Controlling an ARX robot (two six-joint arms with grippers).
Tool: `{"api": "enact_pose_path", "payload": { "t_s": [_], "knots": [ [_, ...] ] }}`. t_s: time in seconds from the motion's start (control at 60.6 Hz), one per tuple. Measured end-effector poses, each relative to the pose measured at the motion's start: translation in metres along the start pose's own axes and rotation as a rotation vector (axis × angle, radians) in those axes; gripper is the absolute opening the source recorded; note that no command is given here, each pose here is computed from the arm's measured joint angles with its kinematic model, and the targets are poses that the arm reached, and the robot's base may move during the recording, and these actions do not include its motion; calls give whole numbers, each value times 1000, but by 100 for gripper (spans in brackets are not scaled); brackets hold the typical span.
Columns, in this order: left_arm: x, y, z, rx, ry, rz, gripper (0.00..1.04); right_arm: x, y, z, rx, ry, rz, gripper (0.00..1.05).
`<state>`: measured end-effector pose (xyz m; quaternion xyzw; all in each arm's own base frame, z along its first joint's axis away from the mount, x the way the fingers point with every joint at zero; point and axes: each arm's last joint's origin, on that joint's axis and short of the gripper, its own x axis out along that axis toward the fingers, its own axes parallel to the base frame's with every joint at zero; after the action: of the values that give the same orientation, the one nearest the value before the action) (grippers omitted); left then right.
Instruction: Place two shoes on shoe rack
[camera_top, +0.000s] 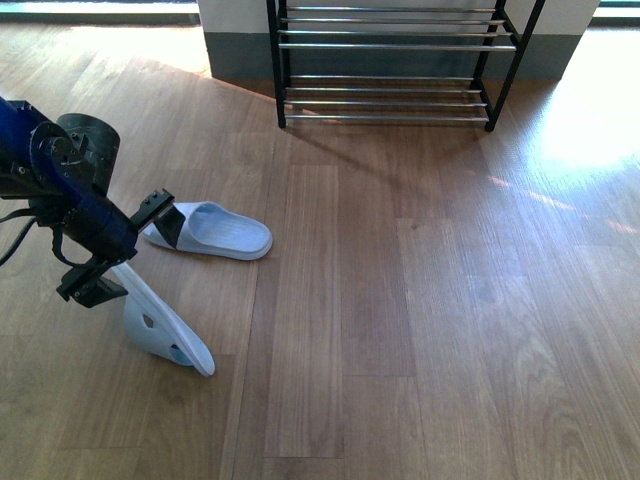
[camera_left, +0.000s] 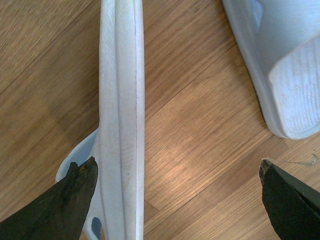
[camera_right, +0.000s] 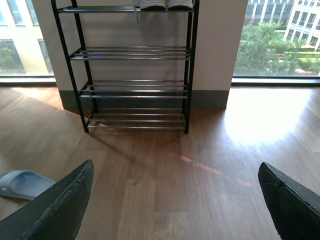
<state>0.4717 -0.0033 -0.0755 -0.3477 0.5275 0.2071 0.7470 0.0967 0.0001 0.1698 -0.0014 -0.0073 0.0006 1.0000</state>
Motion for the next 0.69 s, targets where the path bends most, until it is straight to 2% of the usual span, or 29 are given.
{"api": "enact_pose_path", "payload": {
  "t_s": [0.165,0.363,0.478,0.511,0.544,0.594,0.61,0.66,0.676,0.693],
  "knots": [
    [-2,-7,4,52,-16,-30,95,0,0,0,0,0,0,96],
    [-3,-7,2,24,10,-66,95,0,0,0,0,0,0,96],
    [-24,-2,0,-92,17,-79,95,0,0,0,0,0,0,96],
    [-36,1,1,-114,-8,-30,95,0,0,0,0,0,0,96],
    [-54,4,0,-113,-68,94,95,0,0,0,0,0,0,96],
    [-76,9,-2,-75,-179,202,95,0,0,0,0,0,0,96],
    [-94,11,-5,-16,-317,265,95,0,0,0,0,0,0,96],
    [-127,14,-9,82,-527,324,95,0,0,0,0,0,0,96],
    [-152,14,-12,128,-620,343,95,0,0,0,0,0,0,96],
    [-163,13,-13,148,-661,347,95,0,0,0,0,0,0,96]
  ]
}}
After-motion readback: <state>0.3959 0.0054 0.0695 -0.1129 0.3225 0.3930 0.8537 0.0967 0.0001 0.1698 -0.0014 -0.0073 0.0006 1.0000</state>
